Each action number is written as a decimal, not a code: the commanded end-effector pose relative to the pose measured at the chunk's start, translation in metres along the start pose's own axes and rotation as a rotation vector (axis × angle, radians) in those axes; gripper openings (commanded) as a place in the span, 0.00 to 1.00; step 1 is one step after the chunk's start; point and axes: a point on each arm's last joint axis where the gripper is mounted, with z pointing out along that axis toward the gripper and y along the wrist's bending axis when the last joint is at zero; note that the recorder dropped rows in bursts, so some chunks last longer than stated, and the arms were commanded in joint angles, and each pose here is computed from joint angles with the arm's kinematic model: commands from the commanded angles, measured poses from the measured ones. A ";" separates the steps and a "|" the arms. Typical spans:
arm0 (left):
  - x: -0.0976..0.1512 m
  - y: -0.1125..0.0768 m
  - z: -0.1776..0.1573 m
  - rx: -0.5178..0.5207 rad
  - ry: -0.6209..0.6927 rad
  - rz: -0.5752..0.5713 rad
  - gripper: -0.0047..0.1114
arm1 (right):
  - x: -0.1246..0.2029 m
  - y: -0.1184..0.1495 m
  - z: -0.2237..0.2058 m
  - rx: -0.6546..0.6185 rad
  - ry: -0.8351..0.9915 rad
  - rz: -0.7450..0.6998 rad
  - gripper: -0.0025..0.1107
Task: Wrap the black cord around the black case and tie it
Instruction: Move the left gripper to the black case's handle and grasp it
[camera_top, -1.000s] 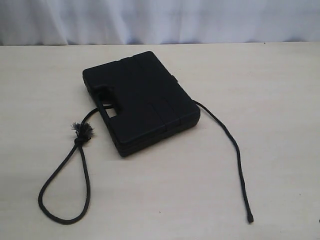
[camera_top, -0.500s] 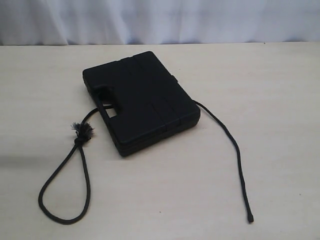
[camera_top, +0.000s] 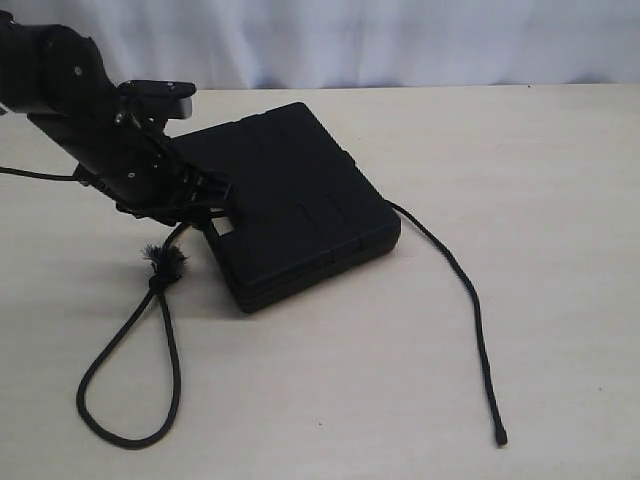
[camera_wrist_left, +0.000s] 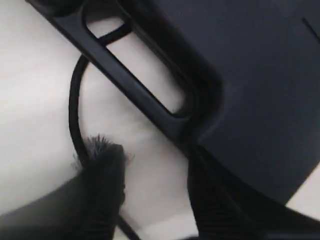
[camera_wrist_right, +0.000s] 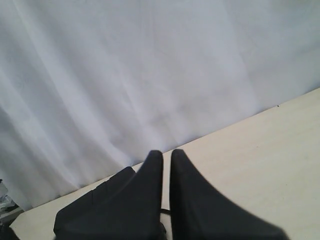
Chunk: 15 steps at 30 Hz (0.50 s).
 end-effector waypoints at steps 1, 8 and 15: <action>-0.011 0.010 0.021 -0.013 -0.082 -0.206 0.43 | 0.001 0.000 0.000 0.000 0.002 0.002 0.07; -0.017 0.019 0.052 -0.030 -0.136 -0.235 0.43 | 0.001 0.000 0.000 0.000 0.009 0.002 0.07; -0.024 0.021 0.081 -0.034 -0.064 -0.253 0.43 | 0.002 0.000 0.000 0.000 0.016 0.002 0.07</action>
